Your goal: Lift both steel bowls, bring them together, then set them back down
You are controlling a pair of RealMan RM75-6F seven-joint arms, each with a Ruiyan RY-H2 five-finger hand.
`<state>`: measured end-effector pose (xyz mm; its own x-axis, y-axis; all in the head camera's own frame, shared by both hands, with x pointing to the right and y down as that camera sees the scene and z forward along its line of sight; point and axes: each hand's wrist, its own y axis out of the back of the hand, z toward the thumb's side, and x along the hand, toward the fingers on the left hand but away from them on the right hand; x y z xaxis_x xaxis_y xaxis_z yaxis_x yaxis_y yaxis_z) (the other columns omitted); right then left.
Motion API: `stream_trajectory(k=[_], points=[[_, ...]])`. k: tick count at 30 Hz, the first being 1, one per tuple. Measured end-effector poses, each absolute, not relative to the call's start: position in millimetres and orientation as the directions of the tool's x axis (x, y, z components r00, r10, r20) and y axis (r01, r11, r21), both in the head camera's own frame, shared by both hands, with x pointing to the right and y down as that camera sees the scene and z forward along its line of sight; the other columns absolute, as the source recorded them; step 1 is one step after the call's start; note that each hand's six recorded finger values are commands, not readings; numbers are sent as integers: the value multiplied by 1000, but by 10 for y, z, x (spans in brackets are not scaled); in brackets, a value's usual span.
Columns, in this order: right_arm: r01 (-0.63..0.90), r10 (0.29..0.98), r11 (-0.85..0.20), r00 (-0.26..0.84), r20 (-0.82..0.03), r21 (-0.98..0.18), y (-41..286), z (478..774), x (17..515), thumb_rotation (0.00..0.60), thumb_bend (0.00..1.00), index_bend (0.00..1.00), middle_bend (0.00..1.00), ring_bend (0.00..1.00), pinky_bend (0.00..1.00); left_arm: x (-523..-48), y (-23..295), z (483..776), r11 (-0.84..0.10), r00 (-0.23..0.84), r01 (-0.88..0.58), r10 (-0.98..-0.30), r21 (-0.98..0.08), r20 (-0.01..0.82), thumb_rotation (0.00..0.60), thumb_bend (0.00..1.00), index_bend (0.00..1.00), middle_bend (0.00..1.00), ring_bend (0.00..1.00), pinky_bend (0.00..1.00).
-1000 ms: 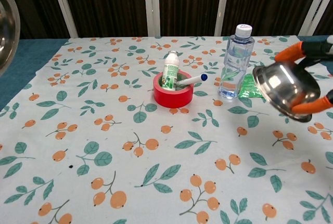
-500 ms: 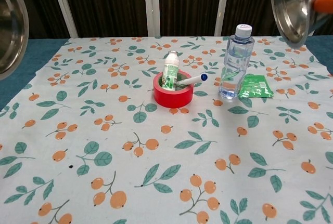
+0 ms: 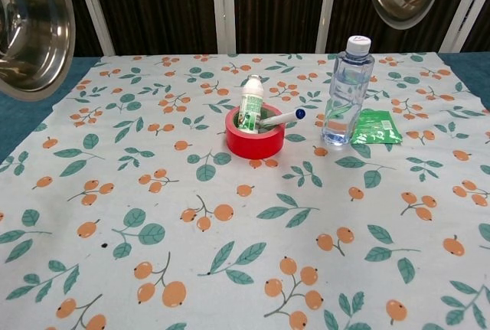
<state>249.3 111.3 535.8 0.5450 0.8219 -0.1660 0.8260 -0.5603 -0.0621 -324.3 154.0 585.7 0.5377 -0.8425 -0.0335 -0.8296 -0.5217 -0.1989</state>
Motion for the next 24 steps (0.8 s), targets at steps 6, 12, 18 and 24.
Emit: stream_trajectory(k=[6, 12, 18, 24], points=[[826, 823, -558, 540, -176, -76, 1133, 5448, 2379, 600, 166, 535, 285, 408, 151, -3071, 1523, 5859, -523, 540, -833, -839, -180, -64, 600, 68, 298, 268, 199, 314], [840, 837, -536, 516, -182, -85, 1133, 5500, 2265, 600, 166, 535, 285, 408, 151, -2867, 1478, 5946, -520, 542, -833, -836, -191, -88, 600, 69, 301, 268, 199, 314], [831, 828, -550, 530, -181, -83, 1193, 5481, 2205, 600, 166, 535, 285, 408, 151, -2665, 1471, 6087, -530, 560, -816, -824, -229, -87, 600, 69, 302, 267, 199, 314], [829, 827, -553, 533, -178, -87, 1236, 5437, 2120, 600, 166, 535, 285, 408, 151, -2443, 1484, 6132, -535, 566, -817, -816, -214, -117, 600, 68, 302, 267, 199, 314]])
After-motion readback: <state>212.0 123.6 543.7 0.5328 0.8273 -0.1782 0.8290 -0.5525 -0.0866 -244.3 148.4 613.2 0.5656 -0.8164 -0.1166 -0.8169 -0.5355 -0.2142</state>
